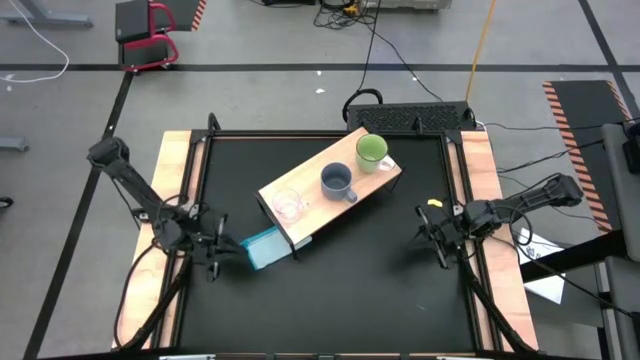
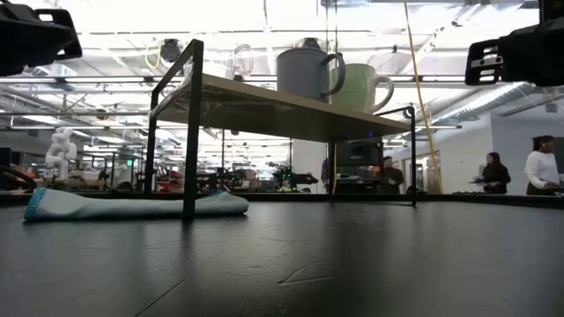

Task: Stack small to large cups/mugs on shelf
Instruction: Return to Home Position

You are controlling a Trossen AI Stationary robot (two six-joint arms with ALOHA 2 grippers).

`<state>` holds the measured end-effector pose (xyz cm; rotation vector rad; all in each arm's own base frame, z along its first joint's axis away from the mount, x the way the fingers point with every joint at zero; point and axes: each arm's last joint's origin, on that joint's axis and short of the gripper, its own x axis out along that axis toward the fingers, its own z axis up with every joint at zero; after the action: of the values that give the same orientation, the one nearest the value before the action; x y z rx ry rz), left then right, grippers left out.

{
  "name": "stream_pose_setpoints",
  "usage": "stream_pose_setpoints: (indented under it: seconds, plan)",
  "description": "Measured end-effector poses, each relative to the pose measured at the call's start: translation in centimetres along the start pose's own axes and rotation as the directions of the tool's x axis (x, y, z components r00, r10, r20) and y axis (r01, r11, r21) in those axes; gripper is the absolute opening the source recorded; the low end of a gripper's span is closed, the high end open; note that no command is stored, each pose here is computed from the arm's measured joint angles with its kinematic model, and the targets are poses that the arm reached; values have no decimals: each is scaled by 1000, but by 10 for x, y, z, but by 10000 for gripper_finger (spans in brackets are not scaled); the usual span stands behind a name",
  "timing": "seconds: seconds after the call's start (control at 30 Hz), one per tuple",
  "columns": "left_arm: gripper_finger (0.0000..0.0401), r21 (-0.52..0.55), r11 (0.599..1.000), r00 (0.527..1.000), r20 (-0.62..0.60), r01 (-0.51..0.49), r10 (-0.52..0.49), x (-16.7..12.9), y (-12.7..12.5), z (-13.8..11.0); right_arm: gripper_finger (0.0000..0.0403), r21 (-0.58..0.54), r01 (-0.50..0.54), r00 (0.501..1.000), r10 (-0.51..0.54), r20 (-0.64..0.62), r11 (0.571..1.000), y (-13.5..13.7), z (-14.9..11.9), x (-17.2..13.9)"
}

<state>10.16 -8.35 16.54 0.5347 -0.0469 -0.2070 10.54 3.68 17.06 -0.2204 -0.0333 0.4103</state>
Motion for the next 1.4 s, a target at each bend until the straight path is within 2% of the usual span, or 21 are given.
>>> stream_pose_setpoints:
  seconds: [0.37,0.53,0.8,1.07,1.4]
  plan:
    - [0,-11,998,995,-81,-63,62,-2,15,-11,0,22,70,998,-70,-3,997,-6,0,-1]
    - [0,-24,999,997,-71,-37,36,-3,20,-14,0,30,78,997,-78,-5,996,-7,0,-1]
    - [0,-104,994,997,-76,27,-35,-4,25,-21,0,52,76,997,-76,3,996,-7,-1,-1]
    - [0,-118,992,997,-69,38,-47,-4,31,-25,0,64,44,999,-44,7,997,-6,-1,-1]
    - [0,-191,979,995,-55,73,-85,-2,39,-30,0,78,43,999,-44,5,996,-6,-1,-1]
